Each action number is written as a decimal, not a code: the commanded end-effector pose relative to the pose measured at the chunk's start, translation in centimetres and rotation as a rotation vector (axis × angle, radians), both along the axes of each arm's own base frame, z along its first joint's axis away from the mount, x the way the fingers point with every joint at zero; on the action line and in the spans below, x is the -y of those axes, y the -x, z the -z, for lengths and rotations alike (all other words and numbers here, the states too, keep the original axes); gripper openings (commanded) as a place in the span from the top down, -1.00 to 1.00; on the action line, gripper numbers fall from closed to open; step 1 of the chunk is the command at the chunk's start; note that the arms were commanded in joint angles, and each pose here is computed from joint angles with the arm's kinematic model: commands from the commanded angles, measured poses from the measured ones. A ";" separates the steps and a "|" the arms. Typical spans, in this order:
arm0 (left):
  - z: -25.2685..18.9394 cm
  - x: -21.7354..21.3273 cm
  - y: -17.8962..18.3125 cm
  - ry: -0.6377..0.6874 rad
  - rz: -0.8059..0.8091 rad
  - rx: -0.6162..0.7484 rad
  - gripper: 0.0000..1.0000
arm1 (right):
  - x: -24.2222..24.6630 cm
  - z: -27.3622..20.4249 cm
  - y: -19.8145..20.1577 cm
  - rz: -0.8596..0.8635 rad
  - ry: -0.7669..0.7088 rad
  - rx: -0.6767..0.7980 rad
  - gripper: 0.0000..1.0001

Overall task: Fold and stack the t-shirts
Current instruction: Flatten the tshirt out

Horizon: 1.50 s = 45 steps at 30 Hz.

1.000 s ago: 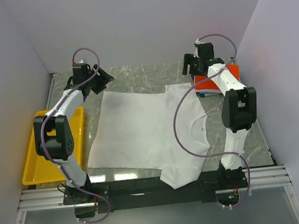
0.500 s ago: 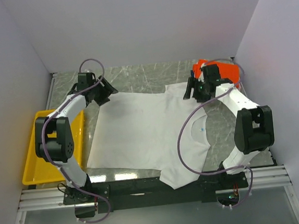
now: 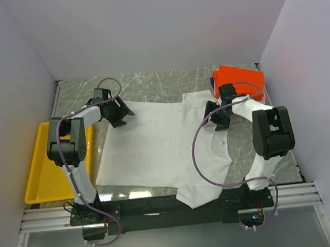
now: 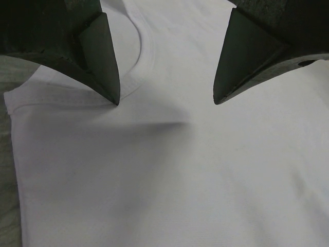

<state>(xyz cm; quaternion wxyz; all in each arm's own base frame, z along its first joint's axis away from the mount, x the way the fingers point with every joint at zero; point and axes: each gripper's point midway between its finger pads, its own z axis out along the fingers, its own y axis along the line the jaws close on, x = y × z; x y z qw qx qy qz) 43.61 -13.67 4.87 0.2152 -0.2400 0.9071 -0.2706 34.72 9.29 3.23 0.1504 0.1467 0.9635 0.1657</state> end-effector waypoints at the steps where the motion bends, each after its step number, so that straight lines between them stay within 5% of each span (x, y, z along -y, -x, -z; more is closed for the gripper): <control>1: 0.4 0.5 -1.1 0.007 0.034 0.023 -0.46 | 0.3 -0.1 -1.1 0.019 0.032 0.005 -0.60; 25: 2.9 0.9 -7.7 -0.023 0.065 0.010 -0.45 | 0.8 0.5 -8.9 0.053 0.104 -0.051 -0.60; 38: -3.8 2.0 -10.2 0.004 0.103 0.174 -0.45 | -1.7 -6.2 -10.1 -0.049 -0.015 0.109 -0.61; 45: -7.1 2.4 -8.5 0.000 0.107 0.222 -0.46 | -3.9 -8.4 -7.8 -0.090 -0.064 0.129 -0.60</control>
